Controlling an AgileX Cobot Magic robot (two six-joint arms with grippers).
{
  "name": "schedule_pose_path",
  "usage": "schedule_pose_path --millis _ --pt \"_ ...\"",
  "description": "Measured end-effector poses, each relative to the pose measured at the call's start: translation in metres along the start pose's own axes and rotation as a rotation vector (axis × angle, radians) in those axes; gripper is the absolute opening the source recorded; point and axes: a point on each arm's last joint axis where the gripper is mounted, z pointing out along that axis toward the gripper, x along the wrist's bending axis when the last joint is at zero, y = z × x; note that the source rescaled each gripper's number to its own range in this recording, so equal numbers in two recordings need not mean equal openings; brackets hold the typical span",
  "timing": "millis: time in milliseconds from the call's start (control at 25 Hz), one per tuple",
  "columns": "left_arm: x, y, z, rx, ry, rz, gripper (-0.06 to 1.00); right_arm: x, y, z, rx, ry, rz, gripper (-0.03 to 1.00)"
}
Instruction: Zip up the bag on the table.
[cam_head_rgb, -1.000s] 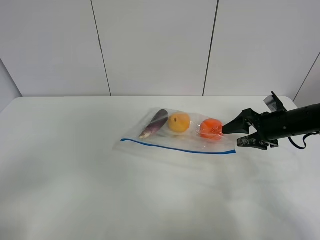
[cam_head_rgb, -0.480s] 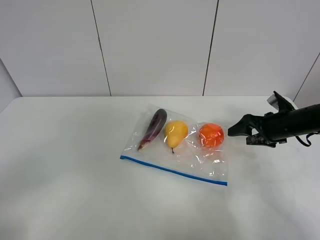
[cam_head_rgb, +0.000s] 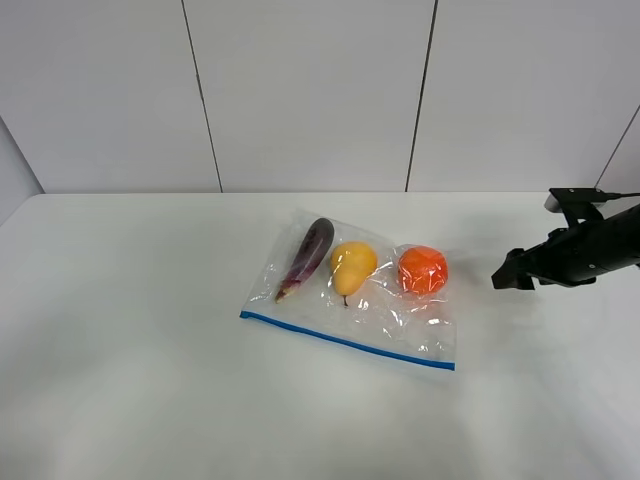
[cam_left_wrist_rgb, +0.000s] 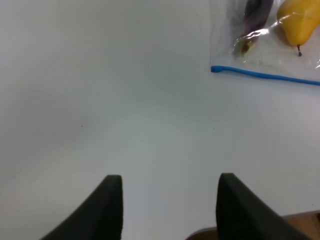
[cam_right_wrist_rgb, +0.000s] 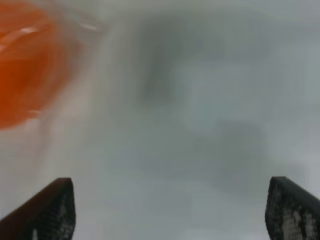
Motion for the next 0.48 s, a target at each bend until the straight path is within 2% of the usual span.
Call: schedule_pose_path --millis 160,480 --pt "0.0 0.0 0.0 0.0 0.0 0.0 1.0 -0.008 -0.001 0.0 0.006 -0.095 0.035 1.0" --pt "0.0 0.0 0.0 0.0 0.0 0.0 1.0 -0.015 -0.007 -0.003 0.06 -0.182 0.122 1.0"
